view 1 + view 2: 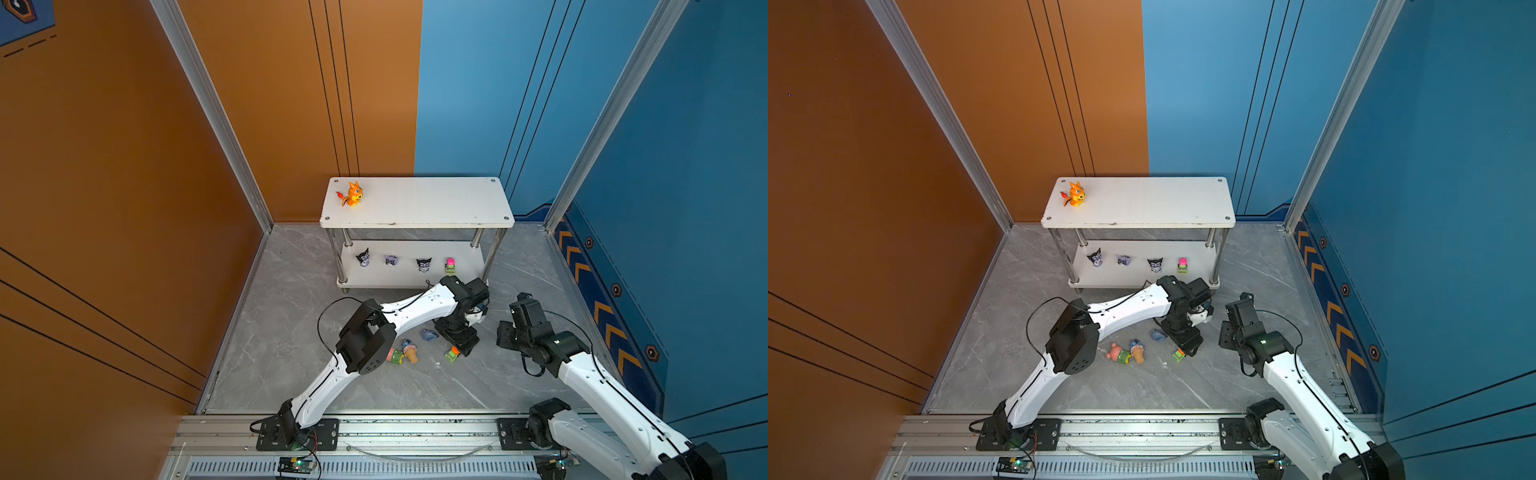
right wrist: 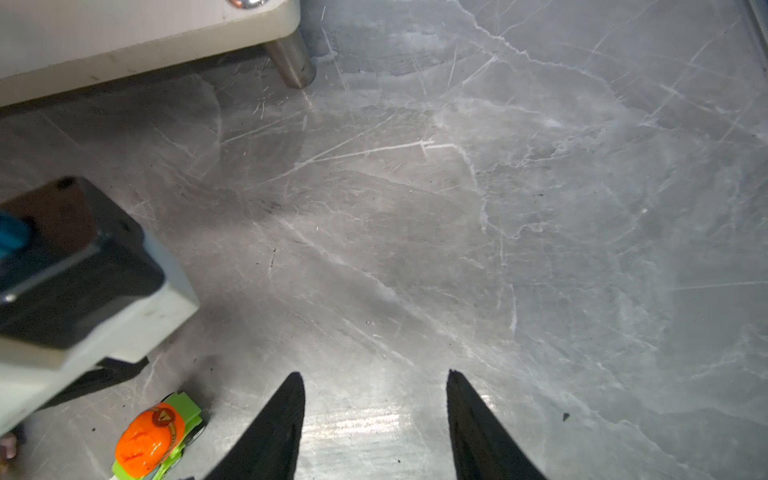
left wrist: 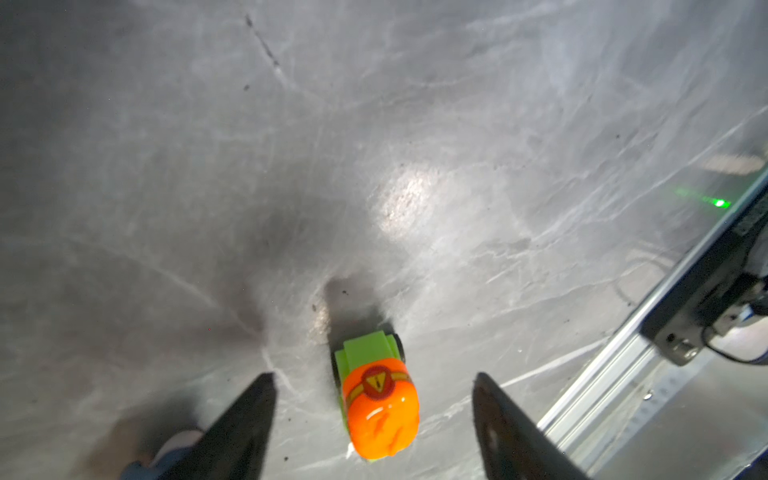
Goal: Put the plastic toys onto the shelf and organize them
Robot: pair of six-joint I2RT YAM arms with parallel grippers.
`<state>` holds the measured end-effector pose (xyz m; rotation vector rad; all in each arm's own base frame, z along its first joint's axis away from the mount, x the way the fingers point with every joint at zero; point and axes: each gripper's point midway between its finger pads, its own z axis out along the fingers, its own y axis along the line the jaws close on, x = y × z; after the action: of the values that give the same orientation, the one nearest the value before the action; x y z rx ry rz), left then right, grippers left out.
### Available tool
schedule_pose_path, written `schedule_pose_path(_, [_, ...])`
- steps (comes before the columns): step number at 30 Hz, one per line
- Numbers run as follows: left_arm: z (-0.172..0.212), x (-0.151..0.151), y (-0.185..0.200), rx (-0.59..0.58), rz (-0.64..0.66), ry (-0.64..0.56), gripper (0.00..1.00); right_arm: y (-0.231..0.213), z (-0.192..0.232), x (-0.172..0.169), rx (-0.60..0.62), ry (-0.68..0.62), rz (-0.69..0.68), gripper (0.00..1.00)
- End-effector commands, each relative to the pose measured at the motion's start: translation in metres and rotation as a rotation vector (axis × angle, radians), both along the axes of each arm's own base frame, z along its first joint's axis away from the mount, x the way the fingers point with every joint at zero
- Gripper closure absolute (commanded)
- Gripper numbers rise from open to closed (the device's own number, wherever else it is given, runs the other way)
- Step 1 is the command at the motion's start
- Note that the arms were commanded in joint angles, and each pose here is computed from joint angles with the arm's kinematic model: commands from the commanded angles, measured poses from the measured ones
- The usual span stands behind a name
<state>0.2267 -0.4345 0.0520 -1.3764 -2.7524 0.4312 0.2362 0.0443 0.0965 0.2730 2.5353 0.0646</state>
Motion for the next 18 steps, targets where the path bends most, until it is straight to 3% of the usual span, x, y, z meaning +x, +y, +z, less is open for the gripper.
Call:
schedule_pose_path(1, [0.051, 0.014, 0.006, -0.080, 0.017, -0.091, 0.00, 0.001, 0.000, -0.003, 0.044, 0.012, -0.042, 0.45])
schedule_pose_path(8, [0.117, 0.033, 0.045, -0.268, 0.129, -0.242, 0.02, 0.015, -0.016, -0.016, 0.114, 0.051, -0.142, 0.46])
schedule_pose_path(13, [0.157, 0.040, 0.095, -0.429, 0.287, -0.338, 0.02, 0.057, -0.016, -0.019, 0.123, 0.042, -0.142, 0.46])
schedule_pose_path(18, [0.158, 0.047, 0.160, -0.469, 0.461, -0.404, 0.02, 0.107, -0.015, -0.021, 0.137, 0.054, -0.150, 0.41])
